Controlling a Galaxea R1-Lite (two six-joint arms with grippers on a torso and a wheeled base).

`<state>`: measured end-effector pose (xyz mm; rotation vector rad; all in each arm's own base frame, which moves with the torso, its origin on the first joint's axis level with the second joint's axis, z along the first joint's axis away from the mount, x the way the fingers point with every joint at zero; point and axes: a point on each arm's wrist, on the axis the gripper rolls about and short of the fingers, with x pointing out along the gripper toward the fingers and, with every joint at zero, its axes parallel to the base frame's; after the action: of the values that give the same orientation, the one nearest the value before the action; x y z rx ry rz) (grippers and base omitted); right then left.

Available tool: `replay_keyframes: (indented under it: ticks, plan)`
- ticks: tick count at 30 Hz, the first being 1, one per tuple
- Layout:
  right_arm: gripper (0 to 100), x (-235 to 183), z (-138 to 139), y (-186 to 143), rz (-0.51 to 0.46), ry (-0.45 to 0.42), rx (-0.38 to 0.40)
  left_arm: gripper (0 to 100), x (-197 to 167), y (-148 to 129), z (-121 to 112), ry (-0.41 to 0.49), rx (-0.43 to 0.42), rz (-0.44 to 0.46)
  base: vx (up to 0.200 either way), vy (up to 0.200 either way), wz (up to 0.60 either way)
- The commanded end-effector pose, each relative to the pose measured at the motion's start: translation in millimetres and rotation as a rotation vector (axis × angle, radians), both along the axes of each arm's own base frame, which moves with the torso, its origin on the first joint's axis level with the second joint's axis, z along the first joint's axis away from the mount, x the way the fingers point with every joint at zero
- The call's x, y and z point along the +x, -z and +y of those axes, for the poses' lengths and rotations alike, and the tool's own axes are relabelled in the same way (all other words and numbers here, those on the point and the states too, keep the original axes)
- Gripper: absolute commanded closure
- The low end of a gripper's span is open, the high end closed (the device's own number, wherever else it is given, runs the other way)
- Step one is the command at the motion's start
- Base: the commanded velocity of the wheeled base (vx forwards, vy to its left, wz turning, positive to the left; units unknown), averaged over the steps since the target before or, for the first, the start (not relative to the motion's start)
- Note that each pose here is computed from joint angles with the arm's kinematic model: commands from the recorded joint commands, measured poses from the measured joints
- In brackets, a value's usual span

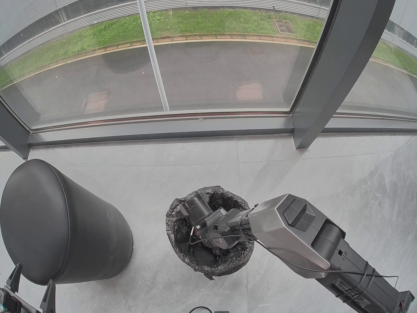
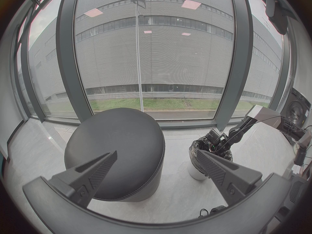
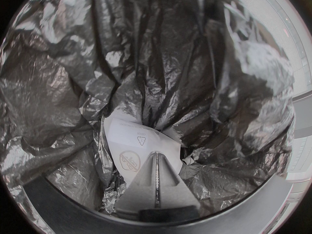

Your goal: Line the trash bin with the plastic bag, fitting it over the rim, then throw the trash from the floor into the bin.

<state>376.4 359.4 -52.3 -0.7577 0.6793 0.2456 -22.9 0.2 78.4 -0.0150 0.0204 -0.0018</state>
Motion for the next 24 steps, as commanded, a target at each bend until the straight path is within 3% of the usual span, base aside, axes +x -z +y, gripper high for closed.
replay_keyframes:
  ticks: [1, 24]
  plan:
    - [100, 1.9, -3.4, 9.8, 0.012, 0.007, -0.012, 0, -0.3, 3.4, 0.0, 0.000, 0.000, -0.004, 0.000, 0.000, 0.00]
    - [100, 15.0, -17.4, 28.1, 0.012, 0.044, -0.012, 0, -0.3, 3.4, 0.0, 0.000, 0.000, -0.004, 0.000, 0.000, 0.00]
